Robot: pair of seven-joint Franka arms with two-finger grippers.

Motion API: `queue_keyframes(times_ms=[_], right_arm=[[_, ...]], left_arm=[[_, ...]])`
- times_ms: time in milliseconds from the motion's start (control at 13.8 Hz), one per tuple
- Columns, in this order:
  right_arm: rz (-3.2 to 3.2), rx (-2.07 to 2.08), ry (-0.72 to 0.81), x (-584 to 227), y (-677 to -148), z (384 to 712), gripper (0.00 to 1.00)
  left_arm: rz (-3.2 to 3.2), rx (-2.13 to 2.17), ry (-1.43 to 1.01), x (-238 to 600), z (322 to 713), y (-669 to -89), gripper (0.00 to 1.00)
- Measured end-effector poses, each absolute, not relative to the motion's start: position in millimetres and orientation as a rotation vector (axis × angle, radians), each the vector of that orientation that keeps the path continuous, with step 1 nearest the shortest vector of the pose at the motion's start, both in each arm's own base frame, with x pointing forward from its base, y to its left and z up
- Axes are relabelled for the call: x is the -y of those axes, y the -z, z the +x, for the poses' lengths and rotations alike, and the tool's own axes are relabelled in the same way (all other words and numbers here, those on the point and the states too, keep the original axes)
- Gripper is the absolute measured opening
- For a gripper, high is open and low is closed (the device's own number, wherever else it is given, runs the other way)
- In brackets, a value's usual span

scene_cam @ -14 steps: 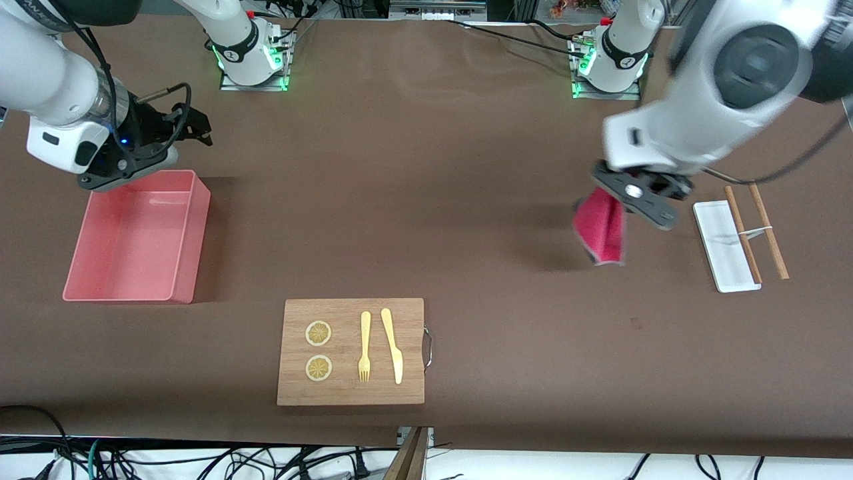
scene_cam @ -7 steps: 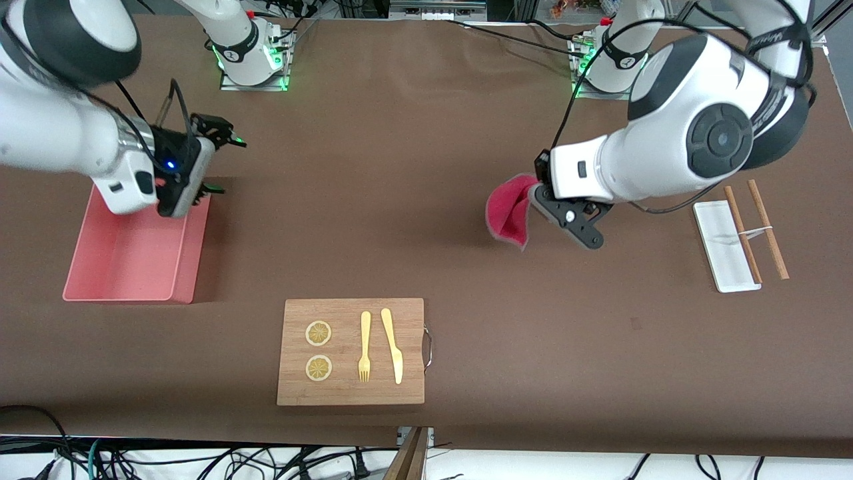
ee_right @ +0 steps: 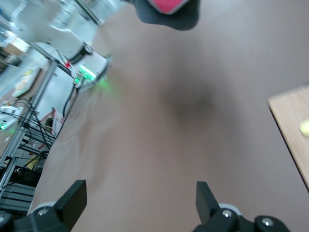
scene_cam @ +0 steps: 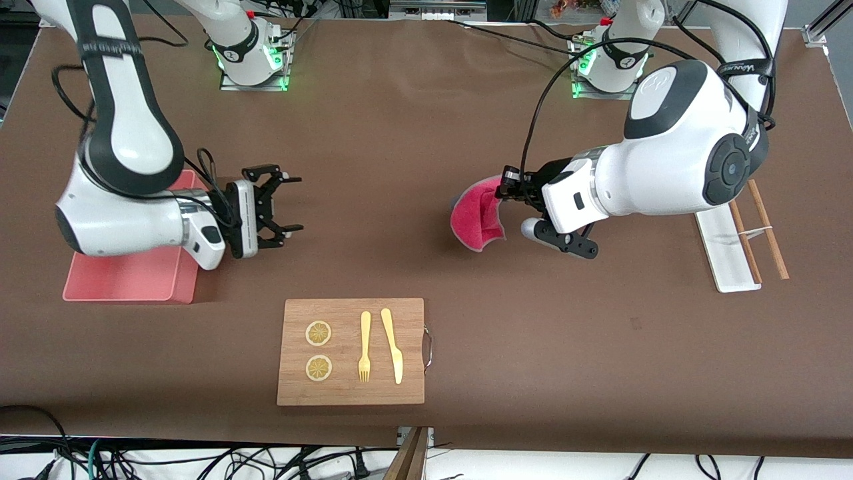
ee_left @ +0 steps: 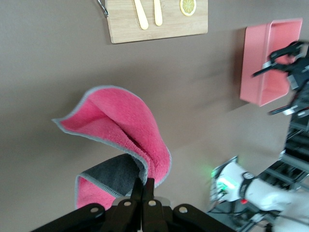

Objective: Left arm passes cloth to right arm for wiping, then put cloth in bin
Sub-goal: 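Lift the cloth with the left gripper while the right gripper moves toward it, then close the right gripper on the cloth held by the left gripper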

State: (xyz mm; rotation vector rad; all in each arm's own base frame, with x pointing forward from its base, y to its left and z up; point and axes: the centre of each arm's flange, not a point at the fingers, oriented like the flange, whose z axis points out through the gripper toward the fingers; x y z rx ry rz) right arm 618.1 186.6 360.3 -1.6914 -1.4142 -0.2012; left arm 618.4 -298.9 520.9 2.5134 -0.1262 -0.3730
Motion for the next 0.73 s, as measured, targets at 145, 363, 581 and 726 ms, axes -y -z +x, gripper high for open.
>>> queue_keyframes(times_ms=[145, 363, 581, 726], right_arm=[[-1.597, 1.421, 0.275, -213.0, -334.7, 618.2, 1.0], [-1.578, 1.427, 0.353, -262.9, -331.4, 614.2, 1.0], [-1.575, 1.416, 0.44, -306.7, -341.9, 609.3, 1.0], [-1.585, 1.389, 0.477, -329.8, -345.9, 604.8, 1.0]], left_arm=[[2.468, -0.045, 0.391, 297.6, 623.6, -530.2, 0.02], [2.403, -0.21, 0.415, 292.8, 630.4, -537.0, 0.02], [2.378, -0.277, 0.436, 294.2, 631.2, -539.1, 0.02], [2.377, -0.281, 0.438, 294.6, 631.2, -538.9, 0.02]])
